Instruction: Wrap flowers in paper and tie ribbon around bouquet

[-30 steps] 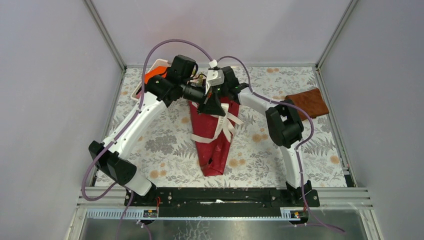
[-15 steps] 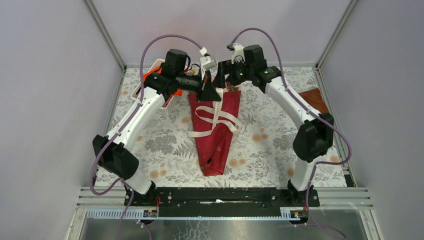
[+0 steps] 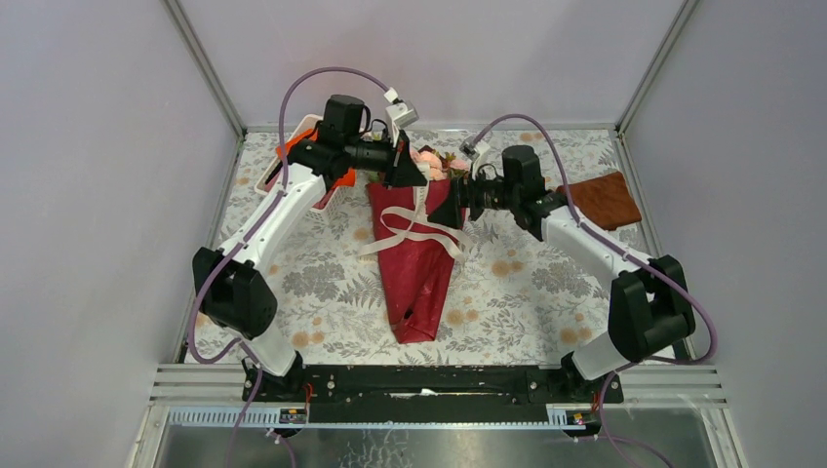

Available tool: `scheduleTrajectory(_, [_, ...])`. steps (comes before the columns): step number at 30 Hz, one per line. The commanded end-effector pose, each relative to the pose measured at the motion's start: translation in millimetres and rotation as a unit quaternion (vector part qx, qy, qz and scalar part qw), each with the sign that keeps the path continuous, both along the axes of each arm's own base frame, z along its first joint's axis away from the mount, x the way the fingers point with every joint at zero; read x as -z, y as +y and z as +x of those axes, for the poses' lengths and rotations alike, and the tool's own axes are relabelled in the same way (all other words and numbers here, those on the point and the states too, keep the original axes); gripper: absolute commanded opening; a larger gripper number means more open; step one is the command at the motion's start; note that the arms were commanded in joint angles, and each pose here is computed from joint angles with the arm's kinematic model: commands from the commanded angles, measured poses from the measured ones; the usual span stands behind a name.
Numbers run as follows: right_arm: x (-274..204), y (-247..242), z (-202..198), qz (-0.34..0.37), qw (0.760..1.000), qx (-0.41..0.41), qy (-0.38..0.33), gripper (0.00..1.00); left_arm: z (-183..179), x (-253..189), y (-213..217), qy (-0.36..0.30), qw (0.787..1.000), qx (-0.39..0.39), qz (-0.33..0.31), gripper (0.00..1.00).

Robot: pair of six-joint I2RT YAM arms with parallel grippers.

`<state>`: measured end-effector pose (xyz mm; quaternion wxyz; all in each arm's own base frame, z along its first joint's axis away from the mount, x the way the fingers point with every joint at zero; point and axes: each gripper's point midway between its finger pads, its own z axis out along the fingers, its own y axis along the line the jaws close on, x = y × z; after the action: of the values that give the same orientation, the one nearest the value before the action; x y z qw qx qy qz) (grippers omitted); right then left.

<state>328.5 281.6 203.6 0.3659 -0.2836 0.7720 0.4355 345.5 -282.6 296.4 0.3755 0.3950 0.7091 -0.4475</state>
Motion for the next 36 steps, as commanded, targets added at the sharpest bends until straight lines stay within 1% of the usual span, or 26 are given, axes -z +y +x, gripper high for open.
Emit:
scheduleTrajectory(1, [-58, 27, -7, 0.103, 0.988, -0.041, -0.104, 0.92, 13, -6, -3, -0.036, 0.999, -0.009, -0.006, 0.00])
scheduleTrajectory(4, [-51, 39, 10, 0.093, 0.990, 0.009, -0.108, 0.88, 11, -6, -5, -0.030, 1.000, -0.003, -0.010, 0.00])
scheduleTrajectory(6, [-51, 42, 22, 0.103, 0.989, 0.033, -0.102, 0.84, 9, -5, -5, -0.028, 1.000, -0.001, -0.011, 0.00])
scheduleTrajectory(10, [-56, 50, 28, 0.133, 0.986, 0.041, -0.097, 0.78, 9, 3, -3, -0.024, 1.000, -0.003, -0.005, 0.00])
scheduleTrajectory(11, [-56, 52, 28, 0.135, 0.985, 0.041, -0.095, 0.74, 9, 4, -3, -0.023, 1.000, -0.002, -0.005, 0.00])
scheduleTrajectory(12, [-54, 54, 28, 0.135, 0.986, 0.043, -0.093, 0.67, 9, 5, -4, -0.021, 1.000, -0.001, -0.005, 0.00])
scheduleTrajectory(13, [-52, 55, 29, 0.134, 0.986, 0.047, -0.087, 0.57, 9, 5, -4, -0.019, 1.000, -0.001, -0.005, 0.00])
scheduleTrajectory(15, [-44, 52, 33, 0.130, 0.986, 0.066, -0.075, 0.28, 8, 5, -5, -0.018, 1.000, 0.004, -0.007, 0.00])
scheduleTrajectory(16, [-41, 49, 36, 0.126, 0.986, 0.083, -0.070, 0.10, 7, 6, -5, -0.020, 1.000, 0.008, -0.006, 0.00])
scheduleTrajectory(17, [-35, 44, 39, 0.117, 0.986, 0.103, -0.061, 0.01, 6, 9, -4, -0.021, 1.000, 0.014, -0.001, 0.00])
scheduleTrajectory(18, [-29, 39, 43, 0.105, 0.986, 0.120, -0.050, 0.00, 4, 12, -2, -0.028, 0.999, 0.021, 0.009, 0.29])
scheduleTrajectory(19, [-21, 35, 44, 0.091, 0.986, 0.132, -0.036, 0.00, 4, 20, 2, -0.039, 0.999, 0.030, 0.024, 0.60])
scheduleTrajectory(20, [-14, 31, 44, 0.079, 0.986, 0.143, -0.023, 0.00, 5, 28, 7, -0.062, 0.996, 0.036, 0.045, 0.77])
scheduleTrajectory(21, [-8, 27, 44, 0.072, 0.986, 0.152, -0.010, 0.00, 6, 39, 14, -0.085, 0.993, 0.043, 0.071, 0.81])
scheduleTrajectory(22, [-2, 24, 43, 0.067, 0.985, 0.160, 0.003, 0.00, 6, 50, 22, -0.113, 0.987, 0.056, 0.099, 0.81])
scheduleTrajectory(23, [3, 22, 42, 0.062, 0.984, 0.168, 0.013, 0.00, 2, 60, 28, -0.144, 0.979, 0.081, 0.121, 0.78])
scheduleTrajectory(25, [12, 18, 41, 0.050, 0.982, 0.178, 0.032, 0.00, -11, 75, 39, -0.197, 0.960, 0.131, 0.151, 0.67])
scheduleTrajectory(26, [15, 17, 41, 0.047, 0.981, 0.182, 0.037, 0.00, -19, 84, 43, -0.220, 0.949, 0.157, 0.162, 0.64])
scheduleTrajectory(28, [19, 16, 41, 0.042, 0.980, 0.189, 0.045, 0.00, -30, 106, 52, -0.265, 0.924, 0.208, 0.182, 0.63])
scheduleTrajectory(29, [21, 15, 41, 0.040, 0.979, 0.193, 0.048, 0.00, -34, 119, 55, -0.277, 0.913, 0.228, 0.193, 0.64])
scheduleTrajectory(30, [22, 14, 42, 0.039, 0.979, 0.195, 0.049, 0.00, -35, 132, 57, -0.292, 0.901, 0.249, 0.204, 0.67])
scheduleTrajectory(32, [23, 14, 42, 0.039, 0.978, 0.199, 0.053, 0.00, -38, 156, 60, -0.300, 0.882, 0.280, 0.230, 0.76])
scheduleTrajectory(34, [23, 14, 41, 0.040, 0.978, 0.199, 0.055, 0.00, -35, 171, 60, -0.306, 0.874, 0.287, 0.246, 0.82])
scheduleTrajectory(36, [26, 14, 41, 0.038, 0.977, 0.199, 0.059, 0.00, -21, 176, 53, -0.330, 0.871, 0.266, 0.249, 0.84])
